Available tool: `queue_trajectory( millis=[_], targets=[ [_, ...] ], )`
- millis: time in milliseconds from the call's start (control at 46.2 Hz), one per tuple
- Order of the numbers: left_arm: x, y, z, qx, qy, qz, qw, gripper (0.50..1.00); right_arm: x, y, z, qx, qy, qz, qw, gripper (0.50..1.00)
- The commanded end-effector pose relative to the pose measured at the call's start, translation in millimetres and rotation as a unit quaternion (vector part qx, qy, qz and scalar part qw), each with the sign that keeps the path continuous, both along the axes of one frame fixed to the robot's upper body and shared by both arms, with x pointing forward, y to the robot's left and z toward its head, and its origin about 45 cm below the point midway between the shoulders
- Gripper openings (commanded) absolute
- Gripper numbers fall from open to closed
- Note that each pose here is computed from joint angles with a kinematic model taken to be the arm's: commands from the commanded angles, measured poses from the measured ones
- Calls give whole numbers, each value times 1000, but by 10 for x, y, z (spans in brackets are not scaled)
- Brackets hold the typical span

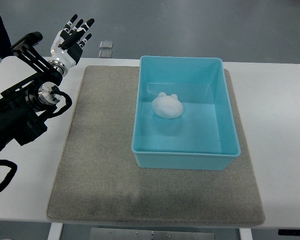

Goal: Place white toy into blue box with left hand

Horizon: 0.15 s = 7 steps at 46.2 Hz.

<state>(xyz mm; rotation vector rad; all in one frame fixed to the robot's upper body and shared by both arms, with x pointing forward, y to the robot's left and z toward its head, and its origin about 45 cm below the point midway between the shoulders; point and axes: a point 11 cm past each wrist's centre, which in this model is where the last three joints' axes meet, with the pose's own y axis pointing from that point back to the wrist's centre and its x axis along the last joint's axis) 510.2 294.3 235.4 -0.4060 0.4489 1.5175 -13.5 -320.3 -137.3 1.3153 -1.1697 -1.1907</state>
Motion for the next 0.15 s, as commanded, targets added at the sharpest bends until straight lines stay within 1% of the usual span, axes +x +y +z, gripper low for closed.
queue_trajectory(
  millis=[0,130],
  targets=[
    [-2,6,-2,1,1,-1,1000,994,-2,-4,0,-1,0,2,1000,936],
    [-10,13,-25,2,3,-1,1000,994,-3,11,1,5,2,0,1000,936]
  ],
)
